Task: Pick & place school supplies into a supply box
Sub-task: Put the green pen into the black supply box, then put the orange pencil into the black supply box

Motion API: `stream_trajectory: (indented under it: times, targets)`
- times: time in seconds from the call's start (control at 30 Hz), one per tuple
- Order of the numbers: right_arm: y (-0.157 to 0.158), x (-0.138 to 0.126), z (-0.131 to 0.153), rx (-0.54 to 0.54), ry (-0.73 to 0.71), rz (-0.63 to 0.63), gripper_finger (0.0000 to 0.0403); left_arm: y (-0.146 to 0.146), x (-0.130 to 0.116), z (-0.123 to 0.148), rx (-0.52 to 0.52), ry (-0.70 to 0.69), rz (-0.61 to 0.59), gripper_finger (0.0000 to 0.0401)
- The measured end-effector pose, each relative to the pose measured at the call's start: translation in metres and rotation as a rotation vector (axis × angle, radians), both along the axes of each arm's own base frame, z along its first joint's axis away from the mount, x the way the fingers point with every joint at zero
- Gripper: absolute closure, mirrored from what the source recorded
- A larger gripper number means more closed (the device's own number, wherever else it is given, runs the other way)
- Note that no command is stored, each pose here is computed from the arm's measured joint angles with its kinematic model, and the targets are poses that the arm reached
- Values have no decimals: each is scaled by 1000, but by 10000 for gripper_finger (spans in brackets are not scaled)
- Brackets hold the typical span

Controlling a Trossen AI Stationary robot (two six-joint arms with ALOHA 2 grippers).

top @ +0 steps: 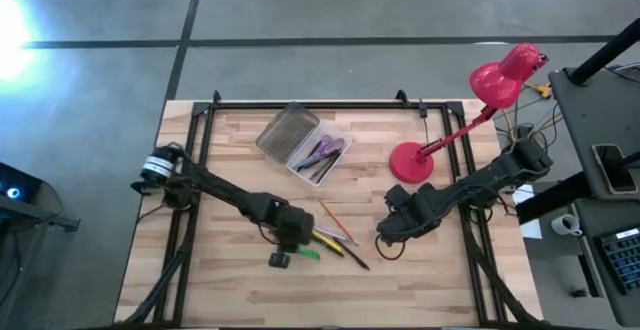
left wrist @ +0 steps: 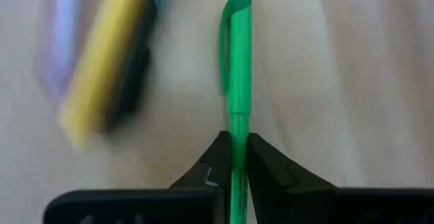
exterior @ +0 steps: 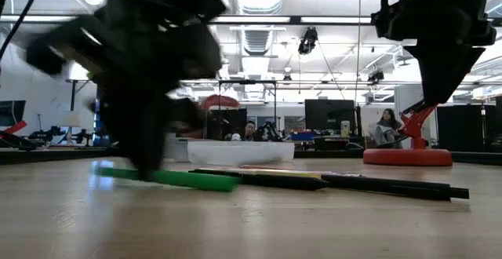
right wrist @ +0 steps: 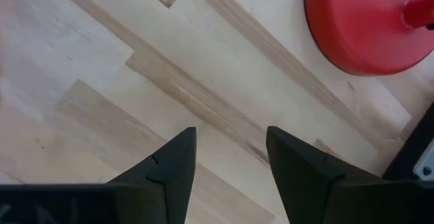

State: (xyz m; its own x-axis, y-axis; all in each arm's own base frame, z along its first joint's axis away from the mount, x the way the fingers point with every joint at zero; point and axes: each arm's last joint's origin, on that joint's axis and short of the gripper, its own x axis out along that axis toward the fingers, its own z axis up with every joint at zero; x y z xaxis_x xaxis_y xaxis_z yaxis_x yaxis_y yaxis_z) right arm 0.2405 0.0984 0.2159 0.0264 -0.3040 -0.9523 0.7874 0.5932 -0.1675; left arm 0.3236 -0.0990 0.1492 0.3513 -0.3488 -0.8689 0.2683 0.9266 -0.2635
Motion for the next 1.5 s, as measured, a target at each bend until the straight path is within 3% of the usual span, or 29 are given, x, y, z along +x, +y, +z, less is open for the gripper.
stream_trajectory:
  times: [0.1,0.23,0.37,0.53,0.63,0.73,1.03,1.3,1.5]
  targets:
    - [0,1,1,-1,1,21,232,2,-11,31,-117,-40,156,391]
    - [-1,1,2,-32,-23,2,232,21,-33,72,-198,-131,517,391]
    - [-1,3,2,-76,-73,-9,232,61,-54,103,-261,-310,926,390]
    - [-3,12,2,-99,-153,-4,232,127,-59,106,-272,-452,1199,389]
    - [-9,18,2,-89,-186,-6,232,165,-54,97,-272,-437,1234,388]
    - [-18,24,2,-83,-211,-47,232,191,-44,77,-266,-339,1203,388]
    - [-36,37,4,-66,-282,-116,232,238,-1,33,-167,-212,1176,378]
    - [-33,43,4,-4,-312,-61,232,250,19,51,-51,-253,1089,318]
    - [-31,45,4,30,-270,82,232,239,7,72,-24,-230,996,286]
